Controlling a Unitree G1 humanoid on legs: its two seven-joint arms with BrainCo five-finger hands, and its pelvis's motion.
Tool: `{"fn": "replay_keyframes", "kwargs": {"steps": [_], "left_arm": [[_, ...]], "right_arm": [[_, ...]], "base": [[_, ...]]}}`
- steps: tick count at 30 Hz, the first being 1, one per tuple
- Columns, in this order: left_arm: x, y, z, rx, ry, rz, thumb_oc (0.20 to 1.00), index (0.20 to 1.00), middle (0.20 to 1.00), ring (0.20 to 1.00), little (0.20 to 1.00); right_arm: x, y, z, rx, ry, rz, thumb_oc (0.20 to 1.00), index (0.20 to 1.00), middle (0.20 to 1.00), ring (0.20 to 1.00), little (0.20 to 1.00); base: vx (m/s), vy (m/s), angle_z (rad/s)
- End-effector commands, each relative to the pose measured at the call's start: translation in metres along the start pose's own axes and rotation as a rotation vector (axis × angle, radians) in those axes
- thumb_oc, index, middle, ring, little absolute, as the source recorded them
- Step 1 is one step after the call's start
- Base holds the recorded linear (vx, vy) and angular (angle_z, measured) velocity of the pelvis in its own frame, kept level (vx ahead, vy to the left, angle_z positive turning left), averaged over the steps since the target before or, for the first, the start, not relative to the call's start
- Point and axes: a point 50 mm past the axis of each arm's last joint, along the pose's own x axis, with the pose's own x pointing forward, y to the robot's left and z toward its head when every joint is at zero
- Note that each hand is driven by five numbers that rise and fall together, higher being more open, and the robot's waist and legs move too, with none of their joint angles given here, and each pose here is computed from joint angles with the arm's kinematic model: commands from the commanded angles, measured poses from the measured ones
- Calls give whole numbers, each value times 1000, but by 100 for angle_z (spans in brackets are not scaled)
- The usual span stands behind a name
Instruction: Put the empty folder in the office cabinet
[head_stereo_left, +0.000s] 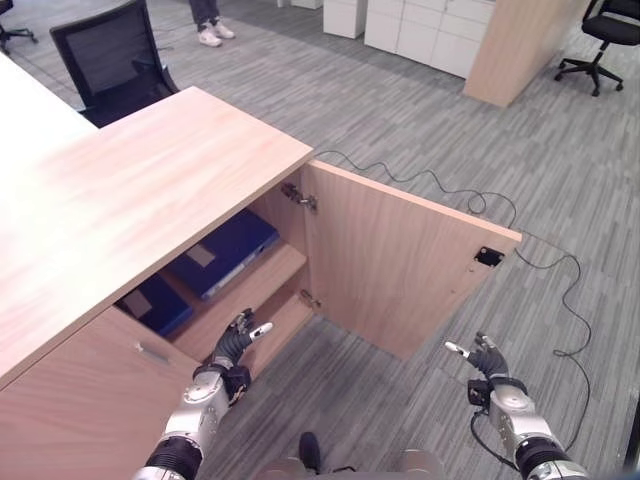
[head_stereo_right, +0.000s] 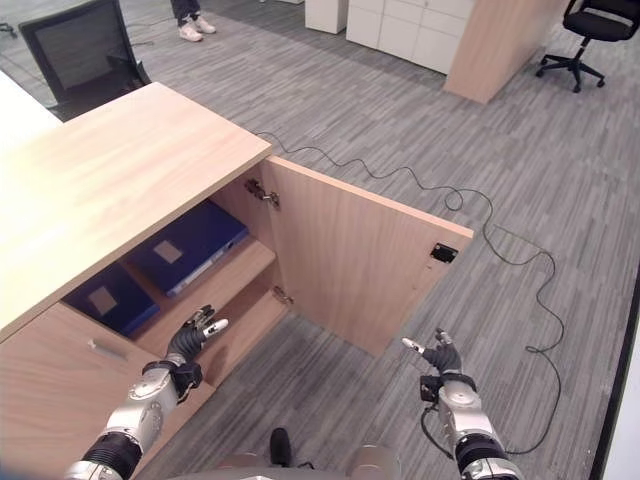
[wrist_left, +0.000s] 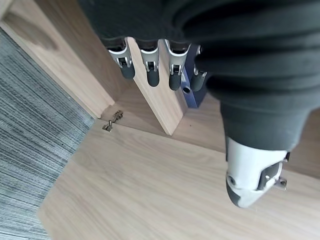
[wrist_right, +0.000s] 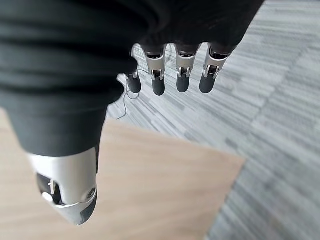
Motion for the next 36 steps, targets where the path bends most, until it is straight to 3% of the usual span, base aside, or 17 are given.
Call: {"fn": "replay_keyframes", "kwargs": {"steps": [1,10,17,36], "left_arm": [[8,-17,24,47,-113,-84,1000,1000,1000,1000,1000],[-1,-16,7,42,-74,-91,1000,1000,1000,1000,1000],[-7,-11,-1,32,-54,-83,1000,1000,1000,1000,1000],[-13,-16,-16,-19,-12,-70,1000,1000,1000,1000,1000]], "right_arm": [[12,-45,43,38,-129,-166,1000,1000,1000,1000,1000],[12,-83,88,-9,-265,-257,1000,1000,1000,1000,1000],[14,-84,103,-37,-299,-249,1000,1000,1000,1000,1000],[12,18,89,-84,-308,99,1000,1000,1000,1000,1000]], "base": [[46,-60,90],[69,-64,24],[24,-74,4],[5,-37,6]]}}
